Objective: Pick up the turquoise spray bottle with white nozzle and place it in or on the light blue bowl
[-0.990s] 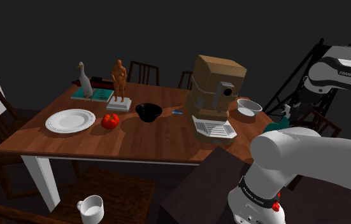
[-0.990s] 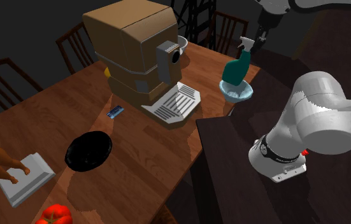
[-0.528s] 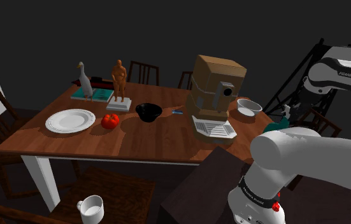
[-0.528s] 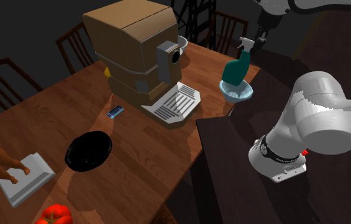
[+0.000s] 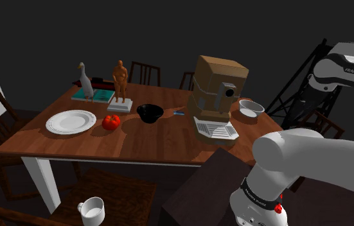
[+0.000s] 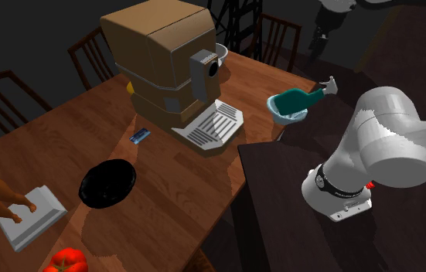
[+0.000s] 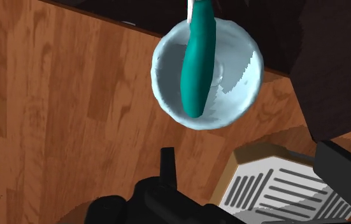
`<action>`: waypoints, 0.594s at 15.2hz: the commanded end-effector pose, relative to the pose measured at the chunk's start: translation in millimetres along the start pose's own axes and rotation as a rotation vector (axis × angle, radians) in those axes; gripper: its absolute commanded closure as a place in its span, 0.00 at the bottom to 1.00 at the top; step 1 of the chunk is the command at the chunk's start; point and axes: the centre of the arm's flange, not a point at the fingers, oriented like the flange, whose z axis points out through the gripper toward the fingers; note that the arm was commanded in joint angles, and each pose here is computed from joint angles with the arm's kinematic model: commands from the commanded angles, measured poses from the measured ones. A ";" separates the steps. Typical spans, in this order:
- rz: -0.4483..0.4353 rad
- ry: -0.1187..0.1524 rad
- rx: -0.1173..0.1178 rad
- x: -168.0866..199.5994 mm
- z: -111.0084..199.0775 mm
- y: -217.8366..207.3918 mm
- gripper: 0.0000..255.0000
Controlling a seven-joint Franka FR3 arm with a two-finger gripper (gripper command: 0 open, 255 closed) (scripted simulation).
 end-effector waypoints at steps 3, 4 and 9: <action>0.000 0.000 0.001 0.4 -34.3 0.0 0.00; 0.000 0.000 0.001 0.4 -34.3 -0.1 0.00; 0.000 0.000 0.001 0.4 -34.3 0.0 0.00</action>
